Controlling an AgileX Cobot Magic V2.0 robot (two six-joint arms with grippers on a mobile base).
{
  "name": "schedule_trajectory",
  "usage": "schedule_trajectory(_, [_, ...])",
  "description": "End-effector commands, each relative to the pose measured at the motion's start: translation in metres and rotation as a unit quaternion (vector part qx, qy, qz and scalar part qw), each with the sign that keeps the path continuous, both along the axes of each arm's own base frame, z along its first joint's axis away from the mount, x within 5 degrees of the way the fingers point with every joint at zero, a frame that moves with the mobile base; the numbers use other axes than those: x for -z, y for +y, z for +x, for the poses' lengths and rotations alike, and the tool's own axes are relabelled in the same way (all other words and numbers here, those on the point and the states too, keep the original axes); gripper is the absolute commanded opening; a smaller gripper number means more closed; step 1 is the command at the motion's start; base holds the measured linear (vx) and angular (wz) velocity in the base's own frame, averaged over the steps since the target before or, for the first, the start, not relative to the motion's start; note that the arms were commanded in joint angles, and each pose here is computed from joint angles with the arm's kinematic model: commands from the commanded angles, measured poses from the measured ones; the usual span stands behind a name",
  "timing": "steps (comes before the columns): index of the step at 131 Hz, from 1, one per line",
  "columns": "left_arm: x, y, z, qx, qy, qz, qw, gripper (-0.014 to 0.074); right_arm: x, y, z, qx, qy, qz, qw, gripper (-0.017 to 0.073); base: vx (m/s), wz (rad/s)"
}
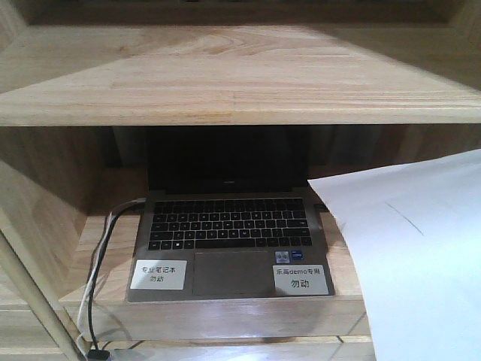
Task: Grab stapler and paper to desk for stapling
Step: 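Pull the white paper off the shelf with the right gripper, then drive the base toward the wooden desk holding stapler and paper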
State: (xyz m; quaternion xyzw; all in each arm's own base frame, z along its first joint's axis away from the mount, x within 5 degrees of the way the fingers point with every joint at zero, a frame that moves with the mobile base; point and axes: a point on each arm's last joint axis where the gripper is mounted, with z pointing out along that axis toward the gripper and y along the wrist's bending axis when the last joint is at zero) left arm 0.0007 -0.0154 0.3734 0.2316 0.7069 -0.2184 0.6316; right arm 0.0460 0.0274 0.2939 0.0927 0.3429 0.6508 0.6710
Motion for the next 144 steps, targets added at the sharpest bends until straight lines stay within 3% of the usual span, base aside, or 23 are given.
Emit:
schedule_trajectory(1, [-0.0176,0.0008,0.0002,-0.003,-0.047,-0.043,0.998,-0.0006,-0.0118,-0.0004,-0.0034,0.003,-0.035,0.004,0.999,-0.0006,0.0,0.0])
schedule_trajectory(144, [-0.0176,0.0008,0.0002,-0.003,-0.047,-0.043,0.998,-0.0006,-0.0118,-0.0002,-0.0035,0.002,-0.036,0.003,0.999,-0.0006,-0.02,0.07])
